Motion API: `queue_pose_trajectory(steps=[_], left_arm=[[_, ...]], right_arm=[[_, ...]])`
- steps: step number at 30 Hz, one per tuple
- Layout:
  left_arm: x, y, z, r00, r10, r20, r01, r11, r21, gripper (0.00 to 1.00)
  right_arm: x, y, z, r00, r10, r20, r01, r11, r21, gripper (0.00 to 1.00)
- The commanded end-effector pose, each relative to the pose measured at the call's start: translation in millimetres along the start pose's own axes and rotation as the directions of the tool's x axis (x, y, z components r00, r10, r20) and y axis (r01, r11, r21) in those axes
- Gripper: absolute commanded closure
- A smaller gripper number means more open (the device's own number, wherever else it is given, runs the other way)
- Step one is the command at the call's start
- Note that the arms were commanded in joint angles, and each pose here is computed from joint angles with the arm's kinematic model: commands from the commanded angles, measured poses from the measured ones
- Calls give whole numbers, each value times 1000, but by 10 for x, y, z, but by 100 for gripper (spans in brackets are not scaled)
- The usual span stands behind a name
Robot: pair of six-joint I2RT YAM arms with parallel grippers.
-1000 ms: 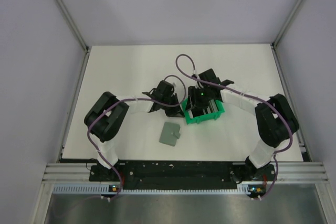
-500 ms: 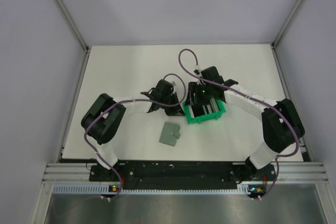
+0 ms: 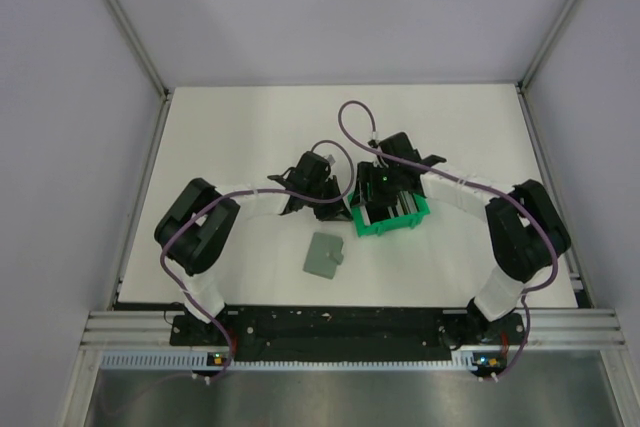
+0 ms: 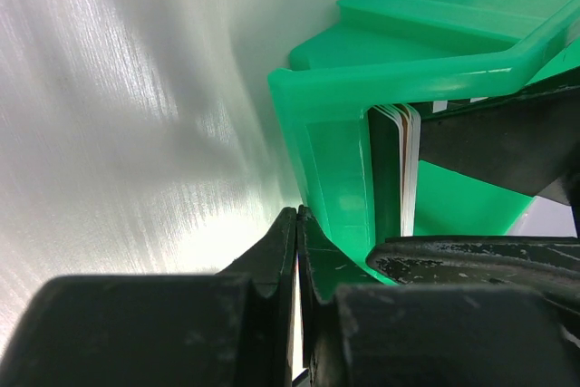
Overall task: Put the credit cards into the card holder
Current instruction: Pick up the credit card from the storage box.
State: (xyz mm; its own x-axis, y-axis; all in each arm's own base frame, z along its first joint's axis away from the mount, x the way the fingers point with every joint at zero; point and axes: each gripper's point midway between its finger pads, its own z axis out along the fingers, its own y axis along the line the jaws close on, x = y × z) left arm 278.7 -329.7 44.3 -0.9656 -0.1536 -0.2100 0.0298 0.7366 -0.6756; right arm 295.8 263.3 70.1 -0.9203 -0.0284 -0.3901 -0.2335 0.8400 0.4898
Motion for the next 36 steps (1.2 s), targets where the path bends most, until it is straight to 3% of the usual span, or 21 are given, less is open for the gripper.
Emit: queue_pose_trajectory(steps=[1, 36], left_arm=[[-101, -192, -85, 998, 31, 47, -34, 998, 58, 96], [-129, -205, -56, 998, 30, 57, -34, 997, 73, 96]], right_arm=[[-64, 76, 36, 1000, 5, 25, -4, 999, -41, 43], [-113, 227, -134, 999, 12, 50, -6, 994, -111, 58]])
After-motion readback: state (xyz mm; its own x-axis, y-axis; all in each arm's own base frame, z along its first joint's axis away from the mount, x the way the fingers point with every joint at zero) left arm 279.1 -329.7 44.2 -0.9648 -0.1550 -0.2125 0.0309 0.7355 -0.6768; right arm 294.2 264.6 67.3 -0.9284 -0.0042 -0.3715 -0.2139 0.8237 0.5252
